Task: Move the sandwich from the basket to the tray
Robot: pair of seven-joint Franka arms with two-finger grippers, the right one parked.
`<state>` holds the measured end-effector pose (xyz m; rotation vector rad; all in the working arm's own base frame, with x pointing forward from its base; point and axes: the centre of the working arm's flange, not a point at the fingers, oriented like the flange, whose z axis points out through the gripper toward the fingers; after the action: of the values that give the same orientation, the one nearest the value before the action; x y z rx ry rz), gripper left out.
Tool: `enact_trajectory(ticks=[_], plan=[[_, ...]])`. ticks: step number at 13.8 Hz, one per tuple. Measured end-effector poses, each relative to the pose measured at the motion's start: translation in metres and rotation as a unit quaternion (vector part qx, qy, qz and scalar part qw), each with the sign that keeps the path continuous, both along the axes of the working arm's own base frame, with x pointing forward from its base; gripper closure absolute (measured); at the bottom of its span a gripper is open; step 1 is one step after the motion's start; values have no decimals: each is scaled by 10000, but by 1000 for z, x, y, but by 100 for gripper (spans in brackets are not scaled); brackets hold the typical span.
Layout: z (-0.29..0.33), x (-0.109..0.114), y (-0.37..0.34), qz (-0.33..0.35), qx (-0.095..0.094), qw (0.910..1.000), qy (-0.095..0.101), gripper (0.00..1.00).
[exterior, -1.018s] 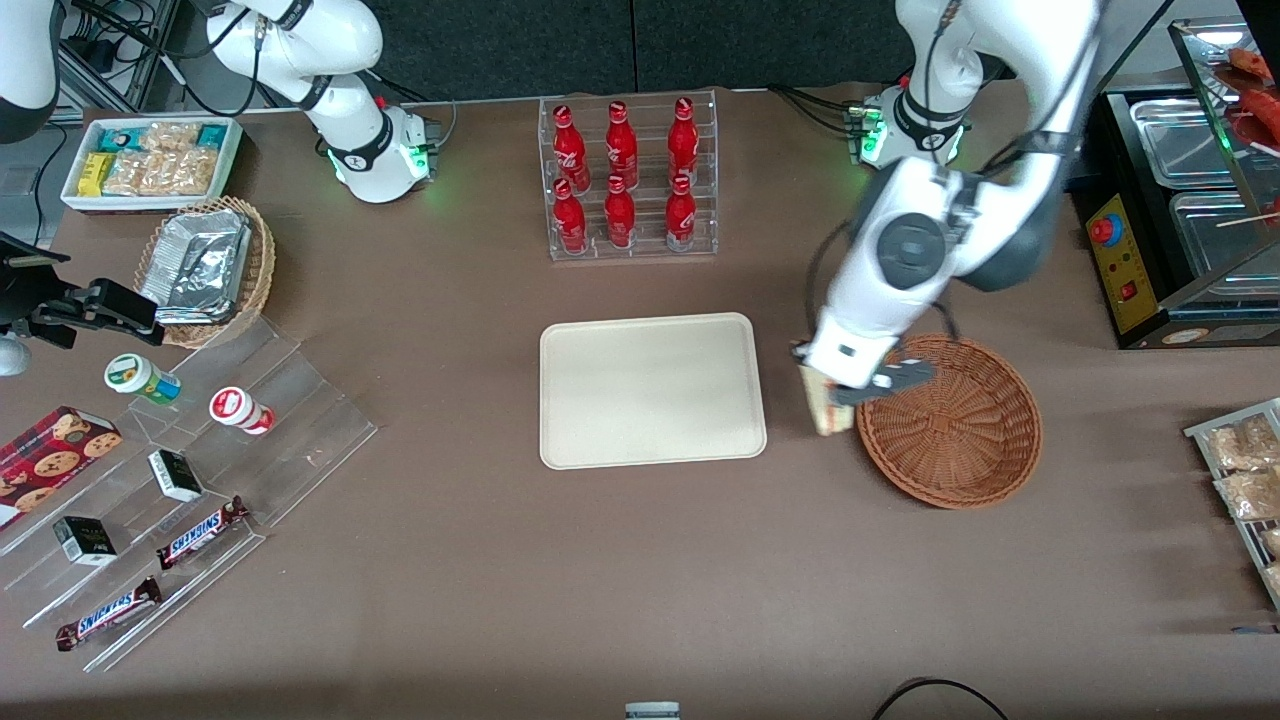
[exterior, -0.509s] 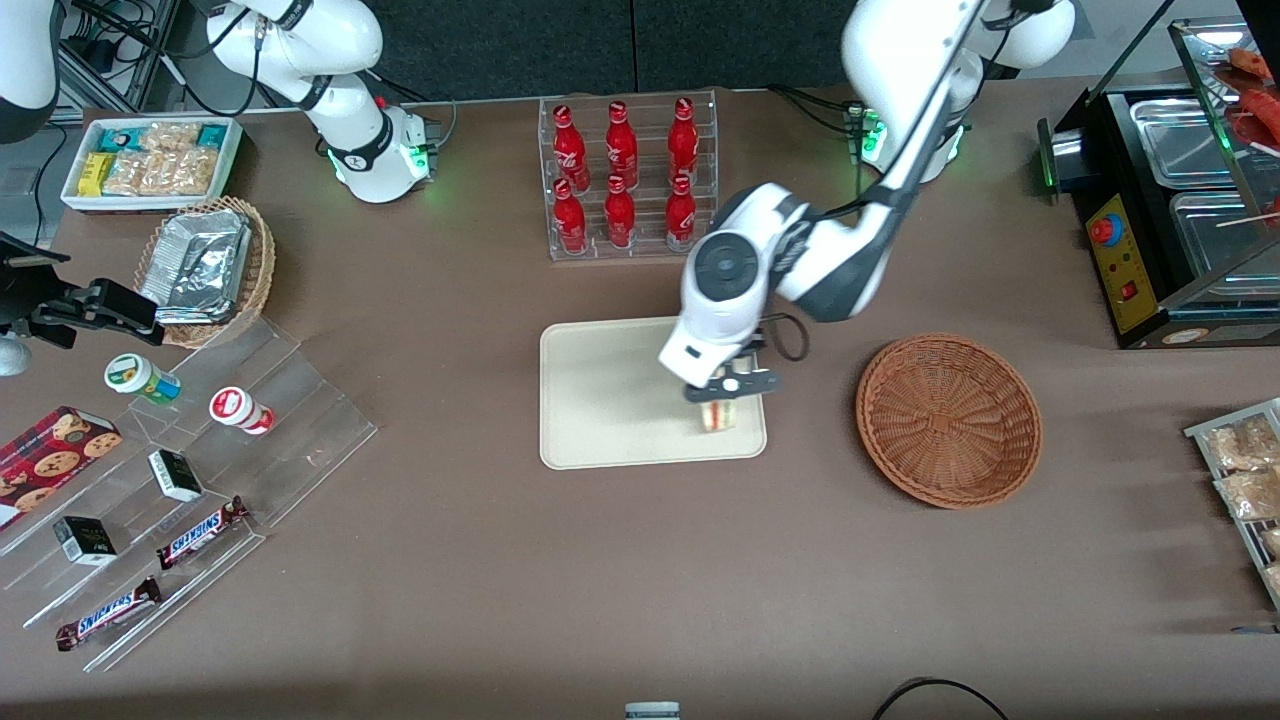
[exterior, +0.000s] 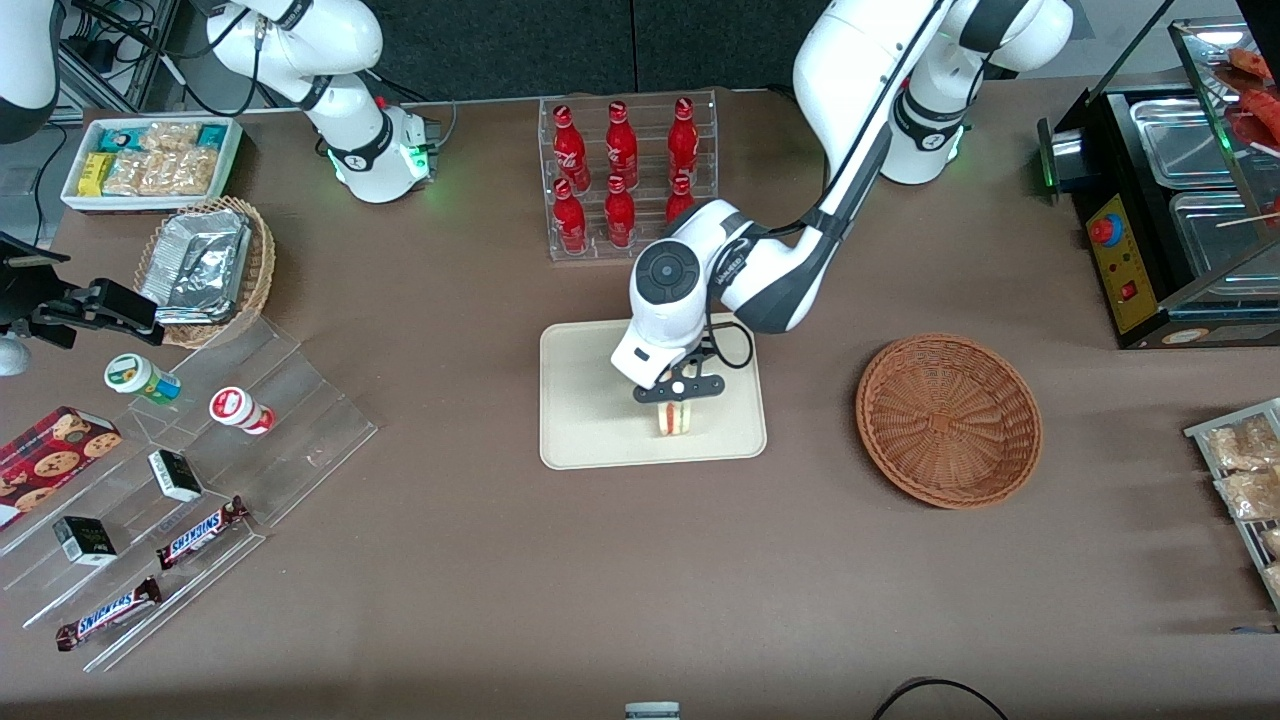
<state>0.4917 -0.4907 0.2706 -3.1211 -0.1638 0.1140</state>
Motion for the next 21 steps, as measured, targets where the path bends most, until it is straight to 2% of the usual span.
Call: enact_trajectory(ticks=[8,12,15,18,20,21], plan=[[-26,-15,-17,-140,-76,9998,-84,85],[-35,-20,-19,-150,55,9997,-180,81],[-34,-19,-18,-138,56,9997,-201,53],[-20,-10,-20,-115,-14,9995,-308,25],[2,-6,-21,-127,35,9995,-292,4],[17,-4,-20,-120,91,9996,-259,0]])
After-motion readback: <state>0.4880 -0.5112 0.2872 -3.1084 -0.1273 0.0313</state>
